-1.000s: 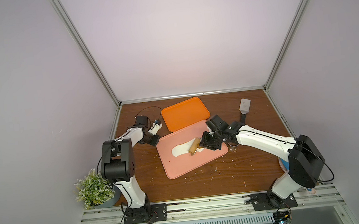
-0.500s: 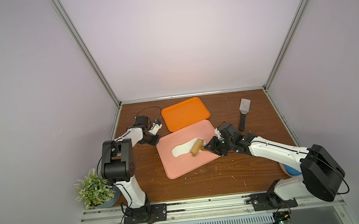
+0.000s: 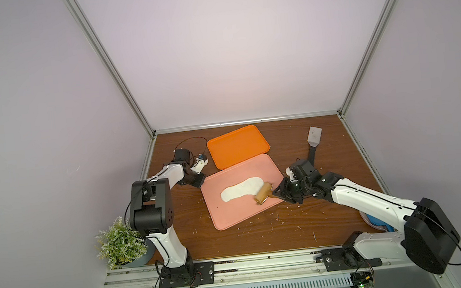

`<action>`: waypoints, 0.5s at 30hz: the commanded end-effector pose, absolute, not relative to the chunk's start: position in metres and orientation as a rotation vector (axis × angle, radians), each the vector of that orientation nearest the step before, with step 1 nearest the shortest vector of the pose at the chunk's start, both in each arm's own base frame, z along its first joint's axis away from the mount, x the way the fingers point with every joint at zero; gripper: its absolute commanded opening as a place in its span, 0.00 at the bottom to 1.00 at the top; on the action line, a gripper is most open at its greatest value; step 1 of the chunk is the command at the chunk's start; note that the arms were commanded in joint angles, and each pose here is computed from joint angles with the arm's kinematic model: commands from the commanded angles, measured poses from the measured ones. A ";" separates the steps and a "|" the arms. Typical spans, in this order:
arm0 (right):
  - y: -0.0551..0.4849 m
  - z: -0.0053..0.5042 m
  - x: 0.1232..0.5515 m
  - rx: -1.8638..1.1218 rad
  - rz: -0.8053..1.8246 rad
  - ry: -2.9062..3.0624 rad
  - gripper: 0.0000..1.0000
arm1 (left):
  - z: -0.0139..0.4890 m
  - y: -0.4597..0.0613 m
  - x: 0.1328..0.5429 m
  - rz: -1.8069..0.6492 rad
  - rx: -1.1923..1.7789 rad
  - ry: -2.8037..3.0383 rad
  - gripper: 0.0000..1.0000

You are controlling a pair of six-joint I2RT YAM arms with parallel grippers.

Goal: Roll out the dumpling wrappers from the dough
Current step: Flatten out the dough on the work surface.

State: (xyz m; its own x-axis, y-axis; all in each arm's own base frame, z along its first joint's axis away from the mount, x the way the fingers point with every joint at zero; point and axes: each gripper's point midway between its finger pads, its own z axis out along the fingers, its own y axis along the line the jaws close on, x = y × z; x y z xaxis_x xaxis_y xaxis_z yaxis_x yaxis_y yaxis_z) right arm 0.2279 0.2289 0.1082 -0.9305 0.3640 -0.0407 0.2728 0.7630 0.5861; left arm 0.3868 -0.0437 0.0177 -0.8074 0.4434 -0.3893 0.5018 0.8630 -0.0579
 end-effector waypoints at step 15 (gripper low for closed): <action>0.330 0.201 0.248 0.280 0.934 2.699 0.00 | -0.049 -0.029 0.334 -0.174 0.709 2.928 0.00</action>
State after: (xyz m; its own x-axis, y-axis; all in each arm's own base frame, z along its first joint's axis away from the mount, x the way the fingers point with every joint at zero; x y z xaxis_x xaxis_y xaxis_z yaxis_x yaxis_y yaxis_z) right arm 0.2390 0.2971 0.1735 -0.9505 0.2747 -0.1451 0.1543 0.8228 0.5469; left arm 0.3868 -0.0440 0.0181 -0.8067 0.4432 -0.3909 0.5023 0.8627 -0.0585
